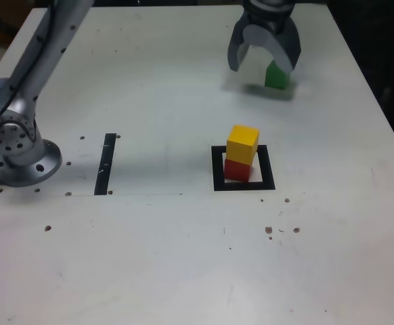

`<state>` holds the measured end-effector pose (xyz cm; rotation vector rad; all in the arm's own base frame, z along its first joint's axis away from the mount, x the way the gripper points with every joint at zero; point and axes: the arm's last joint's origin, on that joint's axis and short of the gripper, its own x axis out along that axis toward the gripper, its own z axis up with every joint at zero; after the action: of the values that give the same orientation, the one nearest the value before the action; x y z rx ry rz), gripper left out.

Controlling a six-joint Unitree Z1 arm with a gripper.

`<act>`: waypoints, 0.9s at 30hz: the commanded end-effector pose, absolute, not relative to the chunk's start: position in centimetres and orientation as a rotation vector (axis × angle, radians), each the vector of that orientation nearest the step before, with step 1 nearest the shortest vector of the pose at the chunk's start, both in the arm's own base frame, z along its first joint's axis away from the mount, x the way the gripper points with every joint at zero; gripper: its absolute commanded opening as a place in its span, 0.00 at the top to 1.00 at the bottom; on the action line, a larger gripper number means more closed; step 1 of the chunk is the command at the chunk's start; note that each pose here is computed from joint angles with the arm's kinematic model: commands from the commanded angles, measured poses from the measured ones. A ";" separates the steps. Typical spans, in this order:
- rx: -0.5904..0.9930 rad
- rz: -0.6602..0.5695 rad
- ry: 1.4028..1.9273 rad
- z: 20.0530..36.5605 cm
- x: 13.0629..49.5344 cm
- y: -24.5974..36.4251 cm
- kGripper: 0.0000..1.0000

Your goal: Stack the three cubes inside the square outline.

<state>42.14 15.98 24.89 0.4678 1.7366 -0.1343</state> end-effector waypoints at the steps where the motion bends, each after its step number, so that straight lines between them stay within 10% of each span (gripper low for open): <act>1: 0.467 -0.136 1.741 24.2 42.6 16.6 0.07; 27: 0.456 -0.143 1.675 21.2 45.0 19.7 0.28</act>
<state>44.76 19.81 21.40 0.4513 1.6815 -0.1424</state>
